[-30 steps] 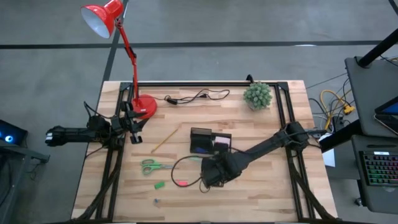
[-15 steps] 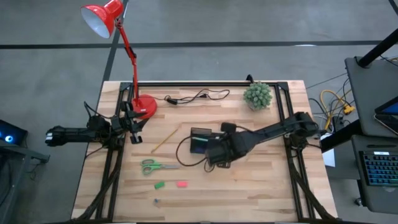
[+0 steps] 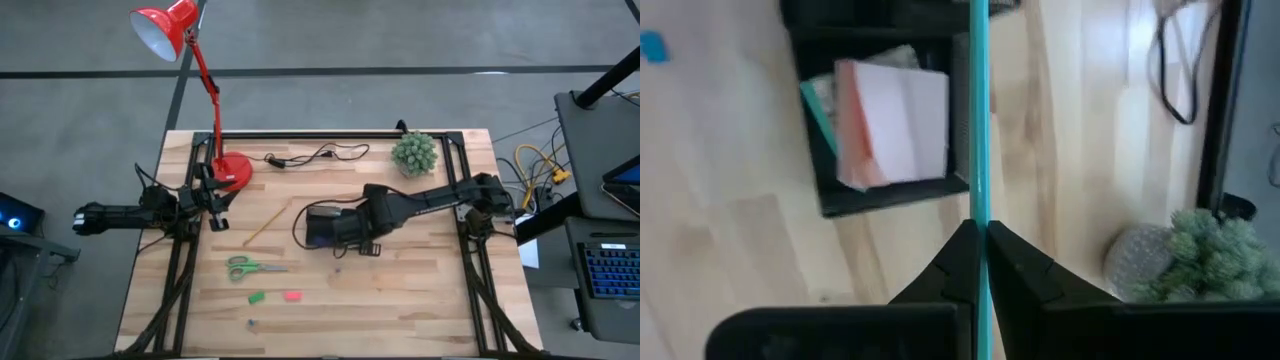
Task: Pick and place office supplies into organizer
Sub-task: Put the light blue pencil into the black desk organizer
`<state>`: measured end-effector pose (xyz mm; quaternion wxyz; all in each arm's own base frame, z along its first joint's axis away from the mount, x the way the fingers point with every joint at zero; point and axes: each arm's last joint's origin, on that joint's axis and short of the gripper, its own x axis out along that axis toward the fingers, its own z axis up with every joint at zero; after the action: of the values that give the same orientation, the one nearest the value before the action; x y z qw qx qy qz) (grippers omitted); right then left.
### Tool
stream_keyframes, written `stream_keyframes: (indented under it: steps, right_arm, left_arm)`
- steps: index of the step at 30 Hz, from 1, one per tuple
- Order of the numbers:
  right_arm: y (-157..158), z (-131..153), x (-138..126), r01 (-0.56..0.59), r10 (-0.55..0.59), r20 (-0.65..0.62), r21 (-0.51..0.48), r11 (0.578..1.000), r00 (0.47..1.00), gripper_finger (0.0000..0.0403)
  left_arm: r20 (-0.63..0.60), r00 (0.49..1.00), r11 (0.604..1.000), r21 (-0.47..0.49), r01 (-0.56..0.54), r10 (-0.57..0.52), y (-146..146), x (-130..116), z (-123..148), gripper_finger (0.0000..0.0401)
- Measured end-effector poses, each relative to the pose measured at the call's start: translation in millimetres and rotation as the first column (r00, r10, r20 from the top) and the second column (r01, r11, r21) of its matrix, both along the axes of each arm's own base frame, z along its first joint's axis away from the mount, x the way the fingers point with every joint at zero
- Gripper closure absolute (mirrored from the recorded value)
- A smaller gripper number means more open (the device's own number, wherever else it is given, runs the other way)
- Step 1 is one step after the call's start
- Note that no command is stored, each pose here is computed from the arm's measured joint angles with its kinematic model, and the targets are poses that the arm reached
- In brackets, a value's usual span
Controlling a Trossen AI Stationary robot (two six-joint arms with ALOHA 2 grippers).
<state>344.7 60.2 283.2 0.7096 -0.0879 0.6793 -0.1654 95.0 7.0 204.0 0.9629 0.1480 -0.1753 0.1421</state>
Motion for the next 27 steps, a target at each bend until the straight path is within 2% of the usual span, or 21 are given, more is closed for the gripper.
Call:
stream_keyframes:
  steps: [15,27]
  right_arm:
    - [-7.4,2.7,1.7,-0.074,0.074,-0.032,0.001,0.997,0.997,0.039]
    - [-13.1,49.6,15.1,-0.113,0.116,0.162,-0.024,0.993,0.98,0.039]
  left_arm:
    - [-0.002,1.0,1.0,0.0,0.0,0.0,0.0,0.1,-0.2,0.0312]
    - [-0.001,1.0,1.0,0.0,0.0,0.0,0.0,0.1,-0.1,0.0312]
